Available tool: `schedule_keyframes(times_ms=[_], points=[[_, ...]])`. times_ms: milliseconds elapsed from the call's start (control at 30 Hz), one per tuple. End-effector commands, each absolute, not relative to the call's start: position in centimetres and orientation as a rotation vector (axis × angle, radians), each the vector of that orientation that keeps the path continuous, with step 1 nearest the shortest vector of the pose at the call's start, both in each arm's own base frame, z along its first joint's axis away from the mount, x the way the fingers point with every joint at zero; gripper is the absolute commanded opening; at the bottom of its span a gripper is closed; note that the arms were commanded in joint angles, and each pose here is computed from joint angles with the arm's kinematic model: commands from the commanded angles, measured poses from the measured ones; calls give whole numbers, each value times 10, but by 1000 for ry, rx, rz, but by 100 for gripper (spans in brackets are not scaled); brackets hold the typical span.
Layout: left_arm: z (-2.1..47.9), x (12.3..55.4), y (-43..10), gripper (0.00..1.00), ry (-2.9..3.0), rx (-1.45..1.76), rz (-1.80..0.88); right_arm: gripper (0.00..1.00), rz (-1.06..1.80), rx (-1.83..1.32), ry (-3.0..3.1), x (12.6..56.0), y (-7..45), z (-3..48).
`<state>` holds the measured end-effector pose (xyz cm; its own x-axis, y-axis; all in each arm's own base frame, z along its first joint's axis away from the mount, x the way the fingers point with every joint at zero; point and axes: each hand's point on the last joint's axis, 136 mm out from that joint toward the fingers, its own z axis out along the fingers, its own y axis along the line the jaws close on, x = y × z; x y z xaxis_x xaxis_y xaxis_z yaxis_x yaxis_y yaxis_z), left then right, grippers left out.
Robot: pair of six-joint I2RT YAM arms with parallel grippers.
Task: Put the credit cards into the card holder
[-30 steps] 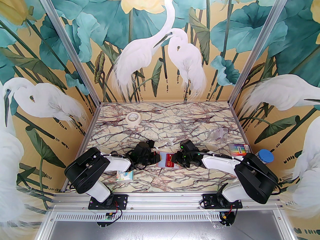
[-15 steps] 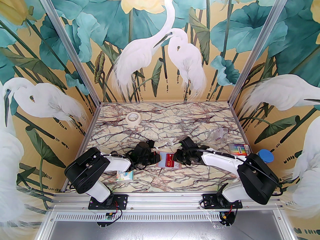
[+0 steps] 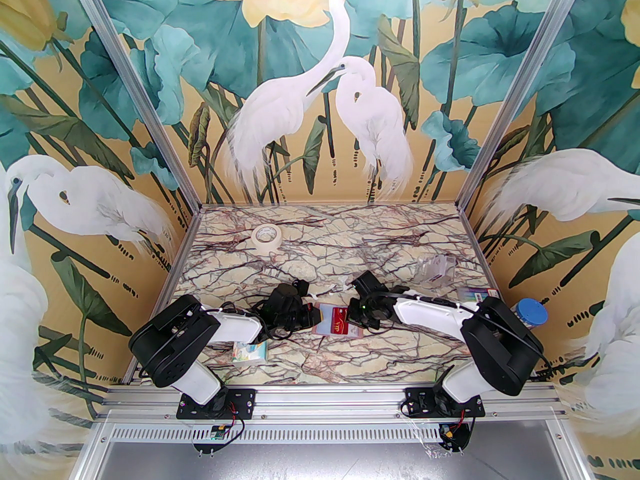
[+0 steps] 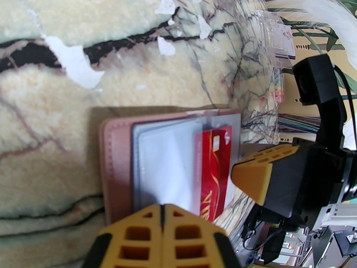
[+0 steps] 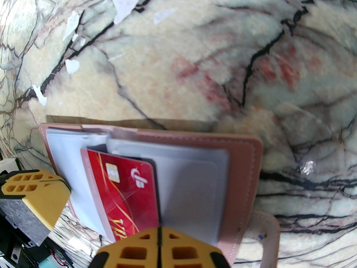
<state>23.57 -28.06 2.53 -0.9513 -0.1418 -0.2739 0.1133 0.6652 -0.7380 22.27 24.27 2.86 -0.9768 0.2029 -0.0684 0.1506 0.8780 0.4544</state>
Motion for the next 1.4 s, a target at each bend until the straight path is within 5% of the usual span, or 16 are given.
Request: schedule_keyframes(times_ms=[0,1367], points=[[-1,222,-266,2,2672,-56,-1079,11,647,261,2943,224,242,28],[-2,222,-267,1,2678,-56,-1080,9,683,198,2958,223,265,24]])
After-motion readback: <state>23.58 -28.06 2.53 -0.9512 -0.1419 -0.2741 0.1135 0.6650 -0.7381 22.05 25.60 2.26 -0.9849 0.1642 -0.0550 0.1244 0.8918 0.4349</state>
